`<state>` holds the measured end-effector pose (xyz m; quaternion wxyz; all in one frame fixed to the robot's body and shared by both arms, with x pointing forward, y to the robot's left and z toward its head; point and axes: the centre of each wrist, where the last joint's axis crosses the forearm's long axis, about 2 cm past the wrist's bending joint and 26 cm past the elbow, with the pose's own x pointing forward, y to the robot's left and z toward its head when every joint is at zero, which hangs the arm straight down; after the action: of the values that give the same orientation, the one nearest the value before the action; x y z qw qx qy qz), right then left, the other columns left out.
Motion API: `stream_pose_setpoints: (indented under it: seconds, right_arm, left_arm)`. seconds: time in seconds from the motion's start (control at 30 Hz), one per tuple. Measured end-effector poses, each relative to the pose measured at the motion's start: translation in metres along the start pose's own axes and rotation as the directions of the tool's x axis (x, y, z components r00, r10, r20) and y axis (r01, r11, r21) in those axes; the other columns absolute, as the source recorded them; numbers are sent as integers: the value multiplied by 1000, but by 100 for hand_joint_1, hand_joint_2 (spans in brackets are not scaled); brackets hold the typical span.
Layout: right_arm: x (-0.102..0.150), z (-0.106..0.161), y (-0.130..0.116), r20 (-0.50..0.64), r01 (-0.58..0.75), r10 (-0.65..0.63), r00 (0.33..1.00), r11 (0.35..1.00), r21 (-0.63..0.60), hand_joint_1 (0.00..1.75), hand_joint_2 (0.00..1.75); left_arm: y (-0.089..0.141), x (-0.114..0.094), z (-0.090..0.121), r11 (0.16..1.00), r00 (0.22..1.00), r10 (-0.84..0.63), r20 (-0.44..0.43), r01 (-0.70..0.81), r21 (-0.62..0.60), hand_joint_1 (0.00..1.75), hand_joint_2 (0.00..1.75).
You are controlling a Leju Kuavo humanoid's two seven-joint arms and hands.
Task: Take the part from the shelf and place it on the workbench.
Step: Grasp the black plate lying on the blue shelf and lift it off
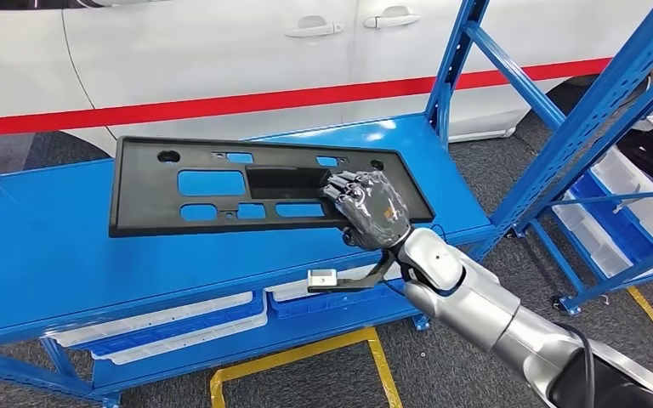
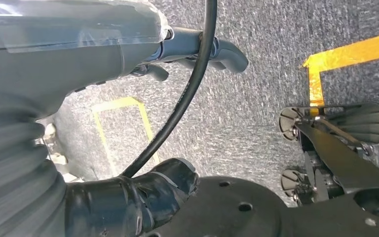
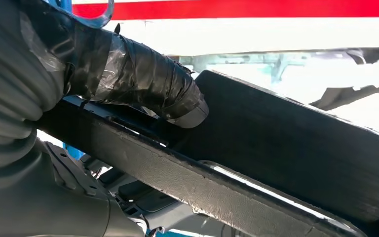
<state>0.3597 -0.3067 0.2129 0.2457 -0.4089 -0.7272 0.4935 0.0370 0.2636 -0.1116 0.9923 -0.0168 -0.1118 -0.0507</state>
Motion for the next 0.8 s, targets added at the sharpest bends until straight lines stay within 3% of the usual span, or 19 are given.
stream_pose_setpoints:
  seconds: [0.27,0.8]
  right_arm:
    - [6,25,-3,1,27,-27,1000,1000,-7,175,175]
    - [8,28,-7,-3,30,-30,1000,1000,-5,175,175]
  left_arm:
    - [3,1,0,1000,999,-9,-34,9,12,0,175]
    - [1,2,0,1000,999,-30,-29,30,8,0,175]
